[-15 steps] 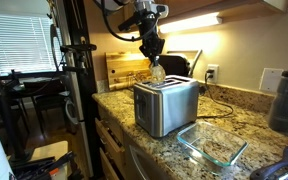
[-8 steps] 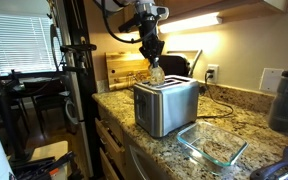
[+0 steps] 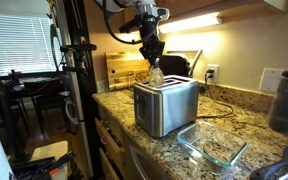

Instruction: Pick up a slice of bread from the glass bowl and put it in the toaster.

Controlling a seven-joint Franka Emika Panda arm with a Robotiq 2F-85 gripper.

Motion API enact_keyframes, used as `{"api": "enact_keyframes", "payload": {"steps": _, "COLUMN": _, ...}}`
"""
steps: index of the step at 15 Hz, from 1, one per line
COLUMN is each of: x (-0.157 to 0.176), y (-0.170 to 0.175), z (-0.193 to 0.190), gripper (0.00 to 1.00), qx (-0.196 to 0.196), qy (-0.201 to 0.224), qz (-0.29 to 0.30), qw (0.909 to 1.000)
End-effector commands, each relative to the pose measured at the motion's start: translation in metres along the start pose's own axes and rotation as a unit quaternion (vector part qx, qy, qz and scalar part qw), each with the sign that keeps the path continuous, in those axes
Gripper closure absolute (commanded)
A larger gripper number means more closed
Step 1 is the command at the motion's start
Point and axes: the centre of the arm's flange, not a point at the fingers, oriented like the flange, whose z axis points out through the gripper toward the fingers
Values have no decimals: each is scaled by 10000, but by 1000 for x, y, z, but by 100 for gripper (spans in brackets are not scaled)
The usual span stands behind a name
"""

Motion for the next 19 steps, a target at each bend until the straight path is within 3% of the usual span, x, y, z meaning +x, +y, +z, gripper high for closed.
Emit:
{"api": "enact_keyframes", "payload": {"steps": 1, "x": 5, "y": -3, "z": -5, "gripper": 50, "qx": 55, "qy": -107, "qz": 108, "qw": 9999}}
{"api": "enact_keyframes", "payload": {"steps": 8, "x": 6, "y": 2, "z": -7, "gripper": 5, "qx": 60, "qy": -86, "qz": 138, "qw": 9998}}
{"api": "enact_keyframes", "payload": {"steps": 10, "x": 7, "y": 4, "z": -7, "gripper": 0, "qx": 62, "qy": -78, "qz": 157, "qw": 9998}}
{"api": "enact_keyframes", "payload": {"steps": 19, "x": 5, "y": 14, "z": -1, "gripper": 0, "qx": 13, "qy": 17, "qz": 130, "qw": 9999}}
